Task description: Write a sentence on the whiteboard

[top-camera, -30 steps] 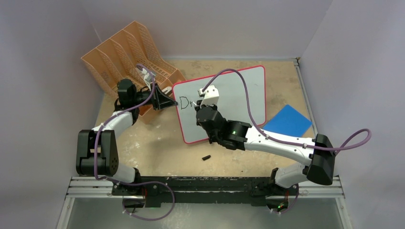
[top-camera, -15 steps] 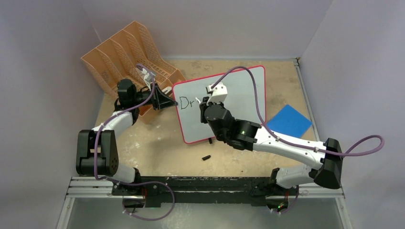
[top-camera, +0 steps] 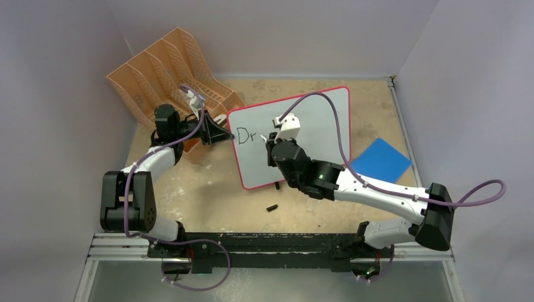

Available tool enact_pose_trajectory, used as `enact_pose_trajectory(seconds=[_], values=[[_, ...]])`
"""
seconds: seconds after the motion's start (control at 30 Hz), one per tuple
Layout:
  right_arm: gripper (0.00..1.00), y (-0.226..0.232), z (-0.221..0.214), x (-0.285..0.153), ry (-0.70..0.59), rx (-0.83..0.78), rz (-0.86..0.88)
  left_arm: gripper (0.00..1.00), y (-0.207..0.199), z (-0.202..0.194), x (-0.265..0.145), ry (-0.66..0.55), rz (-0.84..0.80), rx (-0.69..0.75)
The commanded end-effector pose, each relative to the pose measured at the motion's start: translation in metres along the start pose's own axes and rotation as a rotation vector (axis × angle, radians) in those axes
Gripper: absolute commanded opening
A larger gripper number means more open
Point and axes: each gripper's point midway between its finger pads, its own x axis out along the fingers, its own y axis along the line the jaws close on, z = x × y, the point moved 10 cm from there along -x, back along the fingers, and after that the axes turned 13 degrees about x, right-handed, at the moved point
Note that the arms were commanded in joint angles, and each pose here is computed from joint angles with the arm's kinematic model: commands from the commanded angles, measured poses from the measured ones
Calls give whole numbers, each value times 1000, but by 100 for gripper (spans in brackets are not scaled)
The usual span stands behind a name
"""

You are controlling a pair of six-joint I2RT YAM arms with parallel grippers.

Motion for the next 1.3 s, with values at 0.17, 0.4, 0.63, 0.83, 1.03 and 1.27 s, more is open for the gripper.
enact_pose_trajectory(seconds=[0.17, 0.4, 0.63, 0.83, 1.03, 1.27], values=[[0, 4, 11, -4, -32, 56, 41, 0, -9, 12, 1, -6, -48, 103], [0, 5, 11, -2, -27, 51, 40, 0, -9, 11, 1, -5, -47, 101], [0, 3, 10, 0, -29, 54, 29, 0, -9, 11, 2, -4, -49, 99], [0, 6, 11, 4, -48, 71, 34, 0, -9, 11, 2, -4, -50, 101], [0, 6, 10, 7, -47, 71, 31, 0, -9, 11, 2, -4, -50, 101], [0, 5, 10, 6, -39, 70, 31, 0, -9, 11, 2, -4, -49, 101]])
